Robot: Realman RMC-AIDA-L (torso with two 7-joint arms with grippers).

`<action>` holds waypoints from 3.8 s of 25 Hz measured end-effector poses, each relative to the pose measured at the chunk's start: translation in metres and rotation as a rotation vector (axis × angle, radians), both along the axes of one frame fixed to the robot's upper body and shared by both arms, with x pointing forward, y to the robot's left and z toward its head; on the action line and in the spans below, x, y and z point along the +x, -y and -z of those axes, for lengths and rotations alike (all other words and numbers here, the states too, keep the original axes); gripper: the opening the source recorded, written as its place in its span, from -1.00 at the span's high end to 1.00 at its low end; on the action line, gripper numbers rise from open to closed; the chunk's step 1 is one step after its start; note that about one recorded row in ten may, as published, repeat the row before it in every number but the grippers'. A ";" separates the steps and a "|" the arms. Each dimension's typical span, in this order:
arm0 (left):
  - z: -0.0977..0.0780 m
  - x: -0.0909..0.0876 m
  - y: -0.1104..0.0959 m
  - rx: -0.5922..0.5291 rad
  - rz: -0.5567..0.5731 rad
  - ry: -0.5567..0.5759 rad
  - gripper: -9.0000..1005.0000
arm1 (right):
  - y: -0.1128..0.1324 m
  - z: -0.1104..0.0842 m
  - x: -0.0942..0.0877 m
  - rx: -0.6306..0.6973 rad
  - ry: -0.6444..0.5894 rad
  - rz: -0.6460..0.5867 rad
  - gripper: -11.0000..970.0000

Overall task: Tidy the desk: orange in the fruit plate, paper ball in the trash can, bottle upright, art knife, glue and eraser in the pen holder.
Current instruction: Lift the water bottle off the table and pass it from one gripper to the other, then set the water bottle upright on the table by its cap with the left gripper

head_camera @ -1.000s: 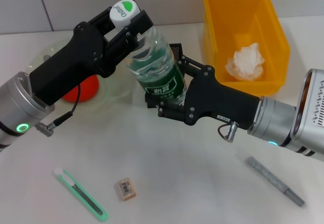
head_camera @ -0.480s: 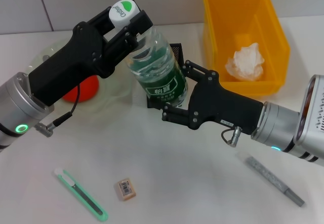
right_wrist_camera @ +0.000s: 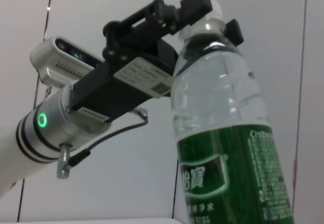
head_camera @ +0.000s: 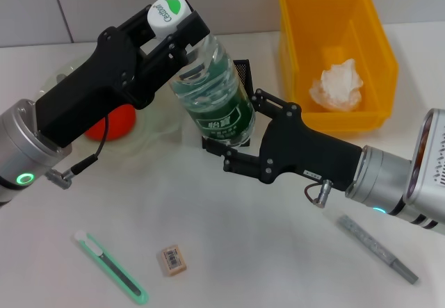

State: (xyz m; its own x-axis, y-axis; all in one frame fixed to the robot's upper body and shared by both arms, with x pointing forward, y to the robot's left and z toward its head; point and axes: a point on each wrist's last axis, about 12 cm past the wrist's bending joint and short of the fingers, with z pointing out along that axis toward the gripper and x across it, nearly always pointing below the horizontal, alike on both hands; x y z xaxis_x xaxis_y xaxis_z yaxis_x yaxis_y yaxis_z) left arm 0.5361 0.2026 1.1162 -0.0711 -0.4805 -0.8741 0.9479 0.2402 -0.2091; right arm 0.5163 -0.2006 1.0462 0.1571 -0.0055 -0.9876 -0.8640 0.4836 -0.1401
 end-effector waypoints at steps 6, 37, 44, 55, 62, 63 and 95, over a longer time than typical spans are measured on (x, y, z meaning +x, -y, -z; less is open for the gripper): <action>-0.001 -0.001 0.000 -0.010 0.011 0.006 0.11 | -0.003 0.002 -0.002 -0.005 0.001 -0.001 -0.59; -0.003 -0.001 -0.001 -0.011 0.004 0.021 0.11 | 0.014 0.012 -0.011 -0.010 -0.012 0.094 -0.58; 0.001 -0.002 -0.007 0.003 -0.036 0.025 0.11 | 0.028 0.015 -0.020 -0.013 -0.010 0.126 -0.58; 0.011 -0.013 -0.025 0.030 -0.111 0.014 0.11 | 0.052 0.016 -0.028 0.001 -0.034 0.186 -0.59; 0.019 -0.024 -0.038 0.044 -0.153 0.006 0.11 | 0.053 0.015 -0.026 0.010 -0.043 0.185 -0.59; 0.023 -0.026 -0.039 0.067 -0.166 0.003 0.11 | 0.053 0.014 -0.025 0.010 -0.041 0.183 -0.59; 0.047 -0.047 -0.084 0.206 -0.361 -0.056 0.11 | 0.054 0.015 -0.021 -0.005 -0.053 0.194 -0.58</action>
State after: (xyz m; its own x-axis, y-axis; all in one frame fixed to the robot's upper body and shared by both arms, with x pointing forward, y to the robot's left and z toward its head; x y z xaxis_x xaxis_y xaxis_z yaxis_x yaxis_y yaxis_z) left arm 0.4891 0.2869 1.0690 0.0194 -0.2991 -0.9540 0.7839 0.5968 -0.1712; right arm 0.4952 -0.2546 1.0314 0.1005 -0.0352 -0.9943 -0.7609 0.6412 -0.0996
